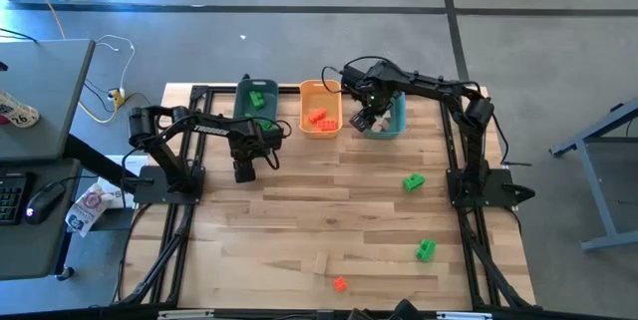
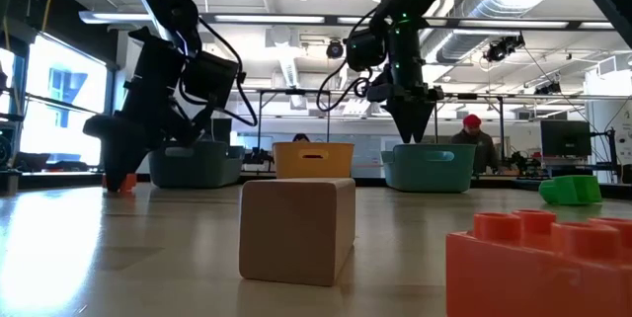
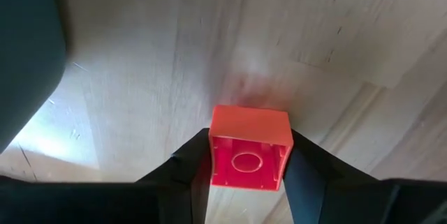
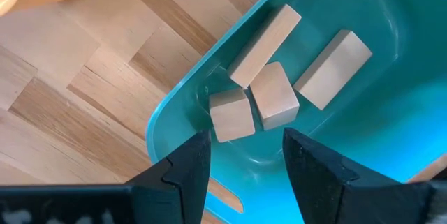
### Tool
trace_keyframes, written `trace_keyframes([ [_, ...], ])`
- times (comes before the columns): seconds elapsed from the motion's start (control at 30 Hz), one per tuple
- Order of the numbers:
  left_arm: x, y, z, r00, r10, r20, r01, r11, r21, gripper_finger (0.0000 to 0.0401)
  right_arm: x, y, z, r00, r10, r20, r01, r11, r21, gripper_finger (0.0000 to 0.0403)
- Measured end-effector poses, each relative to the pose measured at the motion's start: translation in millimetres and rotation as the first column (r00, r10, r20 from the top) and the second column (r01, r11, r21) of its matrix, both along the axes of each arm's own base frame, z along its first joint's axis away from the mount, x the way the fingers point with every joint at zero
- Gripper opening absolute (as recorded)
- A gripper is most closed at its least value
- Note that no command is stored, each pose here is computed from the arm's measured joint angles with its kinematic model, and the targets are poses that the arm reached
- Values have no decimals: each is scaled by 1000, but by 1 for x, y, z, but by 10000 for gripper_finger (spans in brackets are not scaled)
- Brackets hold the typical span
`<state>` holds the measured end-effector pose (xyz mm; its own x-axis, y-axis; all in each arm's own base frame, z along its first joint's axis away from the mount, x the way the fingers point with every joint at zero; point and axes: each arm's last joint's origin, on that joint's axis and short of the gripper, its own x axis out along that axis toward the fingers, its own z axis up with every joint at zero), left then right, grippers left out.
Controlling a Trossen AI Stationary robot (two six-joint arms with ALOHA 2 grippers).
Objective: Sort & place blocks by color
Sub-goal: Put the orange game piece into the yellow bin
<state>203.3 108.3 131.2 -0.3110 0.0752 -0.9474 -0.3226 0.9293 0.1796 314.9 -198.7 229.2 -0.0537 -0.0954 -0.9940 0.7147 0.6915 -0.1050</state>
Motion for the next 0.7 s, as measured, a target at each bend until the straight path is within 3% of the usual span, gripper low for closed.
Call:
trace_keyframes([
  [0.5,-7,-4,25,997,26,77,-30,998,47,117,0,0,0,1000,-6,0,6,1000,2,165],
  [0.7,-6,-11,47,984,26,176,-43,995,94,117,3,9,0,1000,2,-14,-2,1000,11,165],
])
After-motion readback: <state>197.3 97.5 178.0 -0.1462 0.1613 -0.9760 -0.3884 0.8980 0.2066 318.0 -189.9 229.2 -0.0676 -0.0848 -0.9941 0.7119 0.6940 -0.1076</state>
